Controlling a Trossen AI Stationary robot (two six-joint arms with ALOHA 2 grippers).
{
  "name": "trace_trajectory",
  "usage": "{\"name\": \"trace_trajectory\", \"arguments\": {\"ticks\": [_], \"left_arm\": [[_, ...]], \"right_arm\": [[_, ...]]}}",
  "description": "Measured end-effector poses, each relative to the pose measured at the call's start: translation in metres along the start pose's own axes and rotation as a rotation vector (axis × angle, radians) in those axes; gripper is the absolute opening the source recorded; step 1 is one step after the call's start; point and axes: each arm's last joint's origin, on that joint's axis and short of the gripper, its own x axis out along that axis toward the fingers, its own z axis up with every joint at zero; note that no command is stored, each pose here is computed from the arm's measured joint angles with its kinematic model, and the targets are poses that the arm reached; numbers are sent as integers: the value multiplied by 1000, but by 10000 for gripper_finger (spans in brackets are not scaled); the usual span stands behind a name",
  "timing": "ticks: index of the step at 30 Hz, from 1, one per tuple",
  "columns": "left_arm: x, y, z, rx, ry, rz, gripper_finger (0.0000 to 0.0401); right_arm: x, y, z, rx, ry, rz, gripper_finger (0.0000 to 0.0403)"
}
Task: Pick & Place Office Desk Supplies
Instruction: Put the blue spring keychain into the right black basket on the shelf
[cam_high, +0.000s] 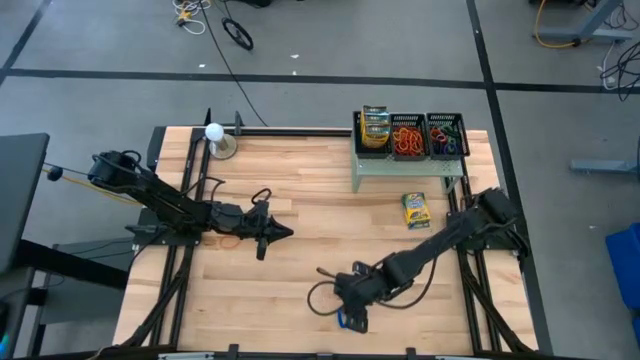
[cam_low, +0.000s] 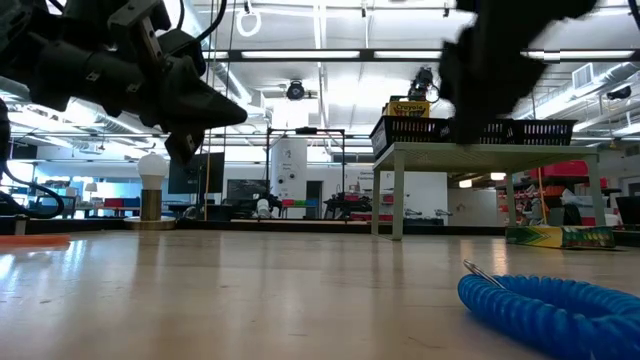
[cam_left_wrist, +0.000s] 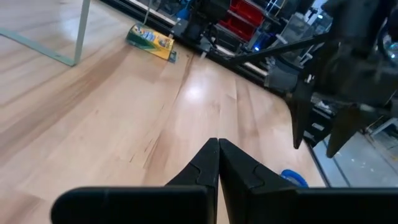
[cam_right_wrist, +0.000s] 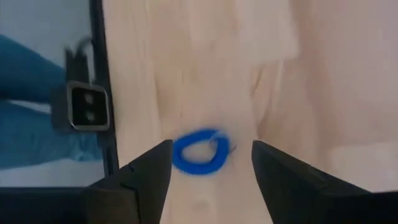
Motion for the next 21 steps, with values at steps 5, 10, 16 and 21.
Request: {"name": "trace_trajectory", "arguments": {"ticks": [5, 10, 16, 21], "left_arm": [[0, 0, -1, 16, 6, 4, 13], [0, 0, -1, 16, 6, 6, 13], [0, 1, -1, 41, 5, 7, 13], [0, 1, -1, 42, 5, 7, 13]], "right_arm": [[26, 4, -17, 43, 82, -30, 215], [40, 1, -24, 108, 124, -69, 196], [41, 1, -22, 114, 103, -66, 165], [43, -1, -21, 119, 104, -69, 143]]}}
